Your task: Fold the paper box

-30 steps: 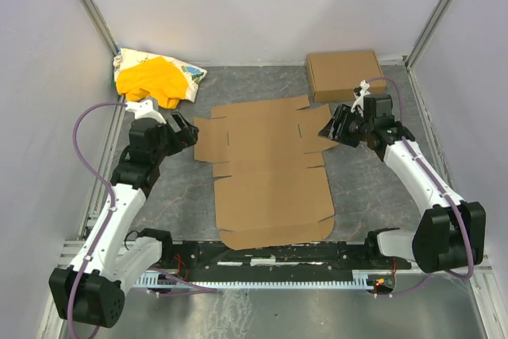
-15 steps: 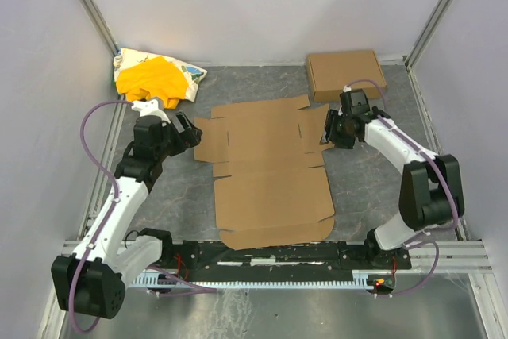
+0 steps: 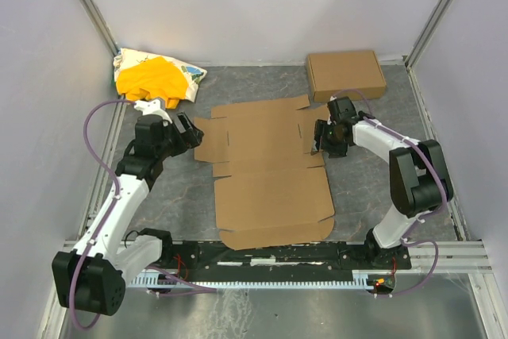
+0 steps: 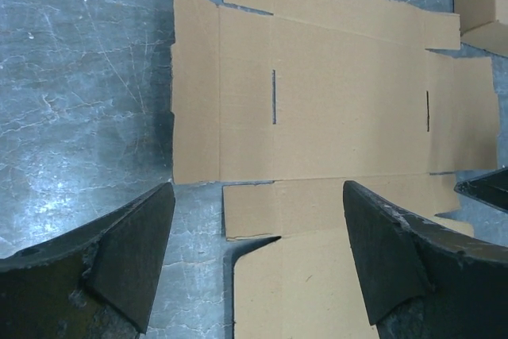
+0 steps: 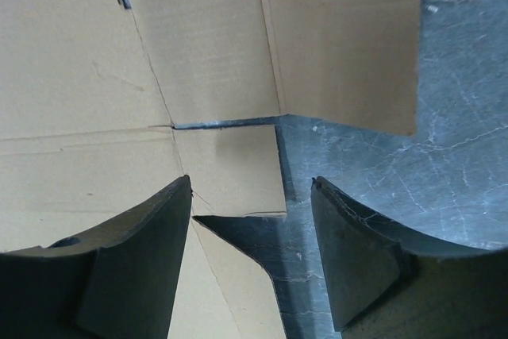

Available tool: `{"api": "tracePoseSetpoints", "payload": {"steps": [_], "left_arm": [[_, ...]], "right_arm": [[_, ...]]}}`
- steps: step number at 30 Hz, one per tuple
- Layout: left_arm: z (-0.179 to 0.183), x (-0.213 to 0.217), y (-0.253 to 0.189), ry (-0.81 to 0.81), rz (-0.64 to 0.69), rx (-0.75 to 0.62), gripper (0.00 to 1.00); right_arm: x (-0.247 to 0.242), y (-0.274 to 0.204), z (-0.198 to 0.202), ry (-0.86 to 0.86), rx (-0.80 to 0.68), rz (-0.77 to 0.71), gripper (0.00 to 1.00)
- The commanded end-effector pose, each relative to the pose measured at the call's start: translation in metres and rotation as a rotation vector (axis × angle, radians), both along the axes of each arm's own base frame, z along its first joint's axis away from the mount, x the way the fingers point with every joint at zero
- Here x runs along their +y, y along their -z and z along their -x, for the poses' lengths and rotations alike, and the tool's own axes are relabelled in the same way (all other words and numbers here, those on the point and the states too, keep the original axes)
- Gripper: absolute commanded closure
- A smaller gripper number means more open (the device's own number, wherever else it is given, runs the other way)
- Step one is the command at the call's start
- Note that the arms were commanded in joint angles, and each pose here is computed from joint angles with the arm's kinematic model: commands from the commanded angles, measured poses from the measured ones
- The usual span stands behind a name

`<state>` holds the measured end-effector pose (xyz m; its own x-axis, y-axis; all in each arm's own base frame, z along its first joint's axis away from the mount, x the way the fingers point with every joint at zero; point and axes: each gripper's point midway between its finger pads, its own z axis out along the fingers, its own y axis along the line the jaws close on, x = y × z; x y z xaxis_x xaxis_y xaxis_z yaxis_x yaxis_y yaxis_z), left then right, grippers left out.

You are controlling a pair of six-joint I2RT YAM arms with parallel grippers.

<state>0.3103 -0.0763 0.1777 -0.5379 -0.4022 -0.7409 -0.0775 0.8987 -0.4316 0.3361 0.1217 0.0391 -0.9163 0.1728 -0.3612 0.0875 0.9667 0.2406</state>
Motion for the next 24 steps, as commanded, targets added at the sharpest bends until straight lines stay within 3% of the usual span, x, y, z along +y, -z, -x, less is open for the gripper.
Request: {"api": "tracePoseSetpoints", "payload": {"steps": [1,7,14,24], "left_arm": [[-0.006,-0.019,-0.02,0.07,0.081,-0.042,0.09],[0.011,-0.086,-0.011,0.301,0.257,-0.014,0.22],[0.039,-0.127,0.05,0.291,0.064,0.111,0.28],[0.053,-0.141,0.124,0.322,-0.039,0.304,0.31]], "right_arm": [[0.006,0.006,-0.001,-0.022,-0.018,-0.008,0.3],[0.015,0.014,0.005,-0.044,0.001,-0.008,0.29],[0.025,0.022,0.011,-0.078,0.019,-0.022,0.3],[0.037,0.006,0.009,-0.097,-0.016,-0.07,0.34]]}}
